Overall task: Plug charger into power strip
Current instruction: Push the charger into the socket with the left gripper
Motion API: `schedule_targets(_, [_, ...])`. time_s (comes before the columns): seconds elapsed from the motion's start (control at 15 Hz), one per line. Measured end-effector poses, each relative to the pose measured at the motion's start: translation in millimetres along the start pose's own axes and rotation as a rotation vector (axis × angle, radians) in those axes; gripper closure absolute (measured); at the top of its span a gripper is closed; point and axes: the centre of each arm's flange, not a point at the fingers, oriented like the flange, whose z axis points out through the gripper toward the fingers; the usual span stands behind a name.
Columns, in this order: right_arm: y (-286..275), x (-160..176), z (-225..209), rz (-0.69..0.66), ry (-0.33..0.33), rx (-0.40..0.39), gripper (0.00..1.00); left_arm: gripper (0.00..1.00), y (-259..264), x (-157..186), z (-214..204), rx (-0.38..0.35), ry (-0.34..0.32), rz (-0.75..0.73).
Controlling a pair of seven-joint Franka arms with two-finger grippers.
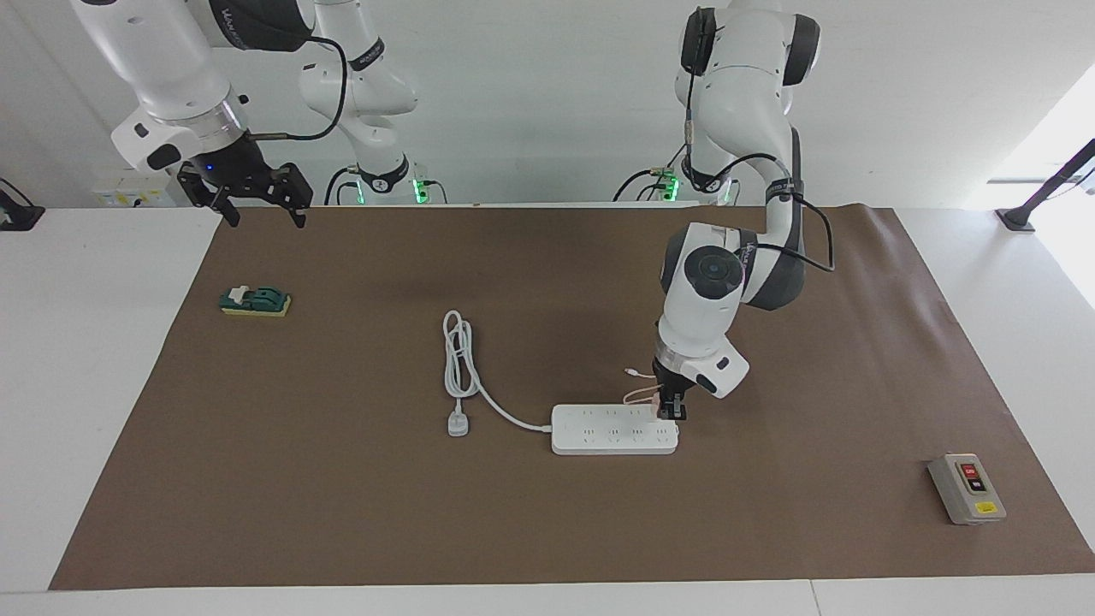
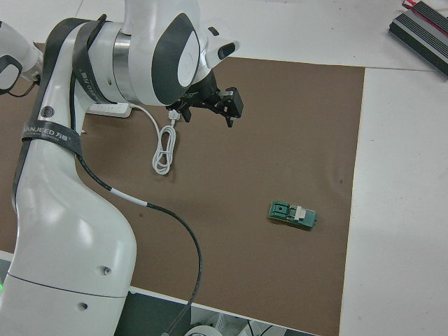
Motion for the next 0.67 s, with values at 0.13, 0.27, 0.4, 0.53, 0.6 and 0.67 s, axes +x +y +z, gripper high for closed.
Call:
schedule_targets(0.13, [0.0, 0.0, 0.0, 0.0, 0.0, 0.0, 0.0, 0.69, -1.0, -1.9, 6.2, 0.007, 0.008, 0.002])
schedule_targets(0.27, [0.0, 0.0, 0.0, 0.0, 0.0, 0.0, 0.0, 0.69, -0.5, -2.1, 10.3, 0.009, 0.01, 0.002])
schedule_targets(0.4, [0.0, 0.0, 0.0, 0.0, 0.0, 0.0, 0.0, 0.69, -0.5, -2.1, 10.4, 0.009, 0.011, 0.002])
schedule_targets(0.53, [0.0, 0.0, 0.0, 0.0, 0.0, 0.0, 0.0, 0.69, -0.6, -2.2, 10.5, 0.009, 0.011, 0.002])
schedule_targets(0.6, [0.0, 0.0, -0.1, 0.0, 0.0, 0.0, 0.0, 0.69, -0.6, -2.1, 10.6, 0.009, 0.011, 0.002])
schedule_targets(0.67, [0.0, -0.1, -0.1, 0.0, 0.0, 0.0, 0.0, 0.69, -0.6, -2.1, 10.6, 0.009, 0.011, 0.002])
